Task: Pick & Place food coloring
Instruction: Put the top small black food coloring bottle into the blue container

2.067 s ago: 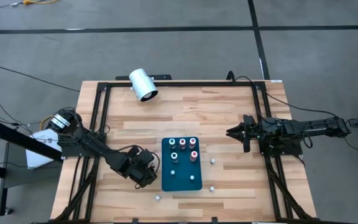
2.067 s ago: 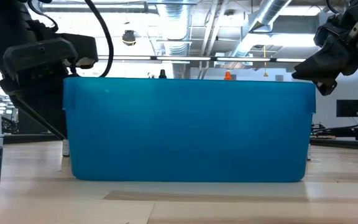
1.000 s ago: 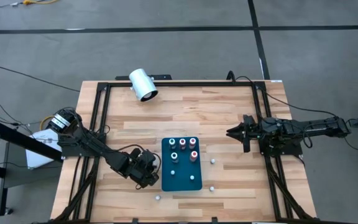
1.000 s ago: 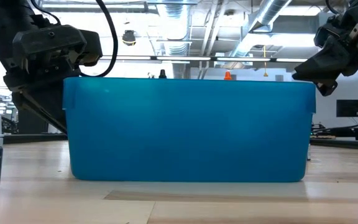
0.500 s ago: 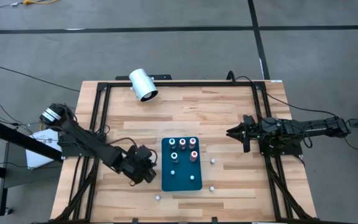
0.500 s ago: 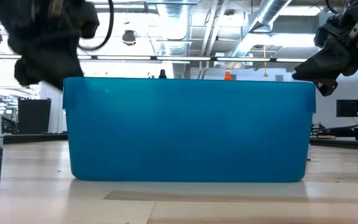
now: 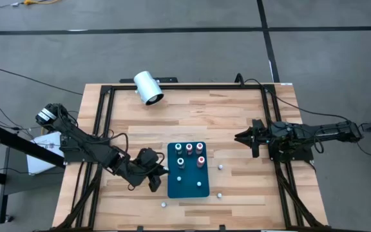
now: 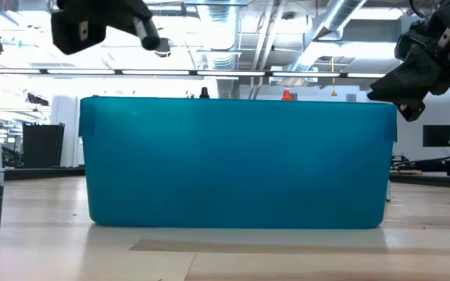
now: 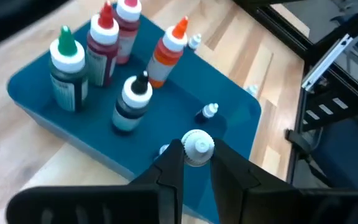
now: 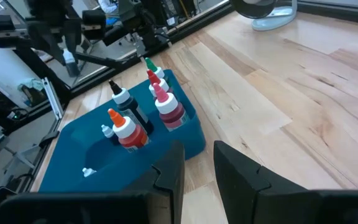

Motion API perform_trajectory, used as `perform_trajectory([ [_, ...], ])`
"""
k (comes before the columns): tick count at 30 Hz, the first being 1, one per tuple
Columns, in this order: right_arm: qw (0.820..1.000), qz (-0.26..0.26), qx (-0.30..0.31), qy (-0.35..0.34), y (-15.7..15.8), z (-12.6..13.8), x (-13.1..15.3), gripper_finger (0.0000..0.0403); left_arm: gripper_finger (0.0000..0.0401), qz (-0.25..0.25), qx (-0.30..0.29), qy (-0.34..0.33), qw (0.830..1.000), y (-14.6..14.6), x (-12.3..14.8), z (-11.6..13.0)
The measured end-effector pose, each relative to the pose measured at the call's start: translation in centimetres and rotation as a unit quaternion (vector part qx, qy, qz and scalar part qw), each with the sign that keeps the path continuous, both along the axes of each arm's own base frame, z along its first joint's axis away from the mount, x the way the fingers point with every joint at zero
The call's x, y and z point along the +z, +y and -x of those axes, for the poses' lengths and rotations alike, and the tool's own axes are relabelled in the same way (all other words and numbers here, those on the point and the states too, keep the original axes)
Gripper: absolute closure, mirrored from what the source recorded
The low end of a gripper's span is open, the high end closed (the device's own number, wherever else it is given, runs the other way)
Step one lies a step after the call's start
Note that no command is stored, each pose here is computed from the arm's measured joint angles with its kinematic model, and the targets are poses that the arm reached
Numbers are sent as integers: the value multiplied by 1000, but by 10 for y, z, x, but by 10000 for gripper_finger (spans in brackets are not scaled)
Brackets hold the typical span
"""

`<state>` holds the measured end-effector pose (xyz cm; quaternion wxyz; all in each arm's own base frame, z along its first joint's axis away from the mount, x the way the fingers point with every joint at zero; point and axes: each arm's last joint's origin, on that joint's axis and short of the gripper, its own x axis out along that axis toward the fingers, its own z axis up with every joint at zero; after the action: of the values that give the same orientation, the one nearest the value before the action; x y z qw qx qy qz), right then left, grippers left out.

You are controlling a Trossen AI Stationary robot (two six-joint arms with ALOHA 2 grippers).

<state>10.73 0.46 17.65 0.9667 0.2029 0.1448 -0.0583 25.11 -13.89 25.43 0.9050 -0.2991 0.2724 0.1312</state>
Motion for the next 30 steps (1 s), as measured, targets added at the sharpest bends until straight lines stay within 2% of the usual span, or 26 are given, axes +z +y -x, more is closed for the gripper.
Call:
perform_trajectory([
  [5, 1000, 0, -1, 0, 0, 0, 0, 327, 357, -9, 11, -9, 1000, 3, 3, -5],
  [16, 1000, 0, -2, -1, 0, 0, 0, 327, 357, -5, 3, 28, 1000, 1, -39, -45],
  [21, 1000, 0, -2, 1, 0, 0, 0, 327, 357, -16, -15, 53, 998, 0, -44, -58],
  [30, 1000, 0, -2, 1, 0, 0, 0, 327, 357, -47, -13, 99, 994, 4, -48, -54],
])
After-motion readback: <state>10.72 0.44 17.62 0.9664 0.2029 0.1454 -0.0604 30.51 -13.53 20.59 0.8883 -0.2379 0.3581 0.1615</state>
